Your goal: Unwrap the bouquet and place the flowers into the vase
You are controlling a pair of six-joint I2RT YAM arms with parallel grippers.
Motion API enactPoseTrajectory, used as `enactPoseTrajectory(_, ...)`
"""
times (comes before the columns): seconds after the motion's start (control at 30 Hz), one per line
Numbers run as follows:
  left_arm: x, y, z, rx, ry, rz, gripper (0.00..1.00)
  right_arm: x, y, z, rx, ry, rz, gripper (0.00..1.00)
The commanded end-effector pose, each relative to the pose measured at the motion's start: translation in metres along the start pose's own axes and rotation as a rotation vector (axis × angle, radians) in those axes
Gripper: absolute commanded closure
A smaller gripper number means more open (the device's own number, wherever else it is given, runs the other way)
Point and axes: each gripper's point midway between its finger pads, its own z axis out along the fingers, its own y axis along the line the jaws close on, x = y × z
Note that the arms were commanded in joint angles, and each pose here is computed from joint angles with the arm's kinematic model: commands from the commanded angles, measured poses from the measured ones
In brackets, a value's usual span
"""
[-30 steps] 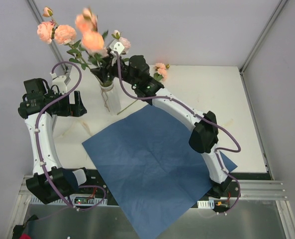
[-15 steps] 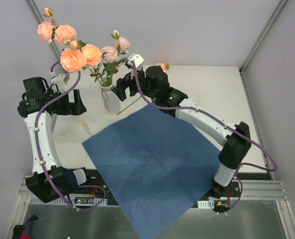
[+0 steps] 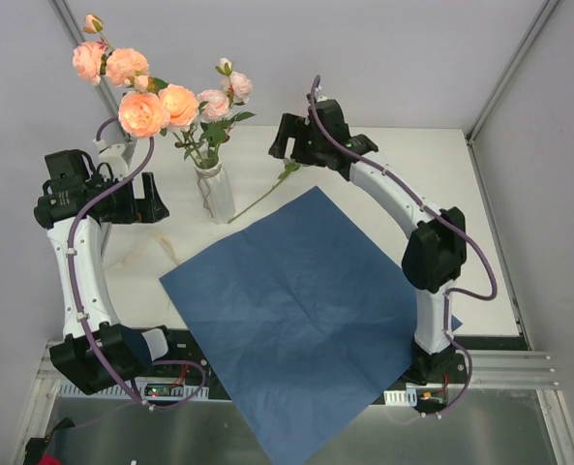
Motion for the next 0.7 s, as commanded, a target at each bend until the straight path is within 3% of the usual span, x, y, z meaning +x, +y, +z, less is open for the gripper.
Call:
enactPoseTrajectory(0.0, -0.005, -0.006, -0.002, 0.018, -0.017, -0.047, 0.01, 0.007, -0.004, 0.017, 0.007, 0.026, 0.190, 0.04)
enactPoseTrajectory(0.03, -0.004, -0.004, 0.000, 0.016, -0.012, -0.045, 0.01, -0.002, -0.019, 0.023, 0.090, -0.021, 0.200, 0.04)
enactPoseTrajectory(0.07, -0.002, -0.004, 0.001, 0.017, -0.007, -0.050, 0.01, 0.018, -0.044, 0.037, 0.193, 0.036, 0.209, 0.04)
enactPoseTrajectory(0.13, -0.001, -0.003, 0.004, 0.020, 0.003, -0.051, 0.01, -0.009, -0.054, 0.038, 0.299, -0.035, 0.220, 0.04)
enactPoseTrajectory(0.17, 0.000, -0.002, 0.004, 0.021, 0.005, -0.052, 0.01, 0.022, -0.080, 0.050, 0.416, 0.050, 0.207, 0.03)
enactPoseTrajectory(0.23, 0.002, -0.002, 0.007, 0.031, 0.012, -0.049, 0.01, 0.013, -0.093, 0.051, 0.513, -0.007, 0.193, 0.02)
enactPoseTrajectory(0.33, 0.006, 0.000, 0.010, 0.037, 0.024, -0.042, 0.01, 0.033, -0.117, 0.061, 0.621, -0.033, 0.207, 0.04)
enactPoseTrajectory(0.53, 0.017, 0.002, 0.018, 0.054, 0.054, -0.015, 0.01, 0.043, -0.123, 0.090, 0.617, -0.060, 0.178, 0.03)
enactPoseTrajectory(0.67, 0.029, 0.011, 0.028, 0.048, 0.086, -0.005, 0.01, 0.041, -0.098, 0.106, 0.540, -0.071, 0.043, 0.02)
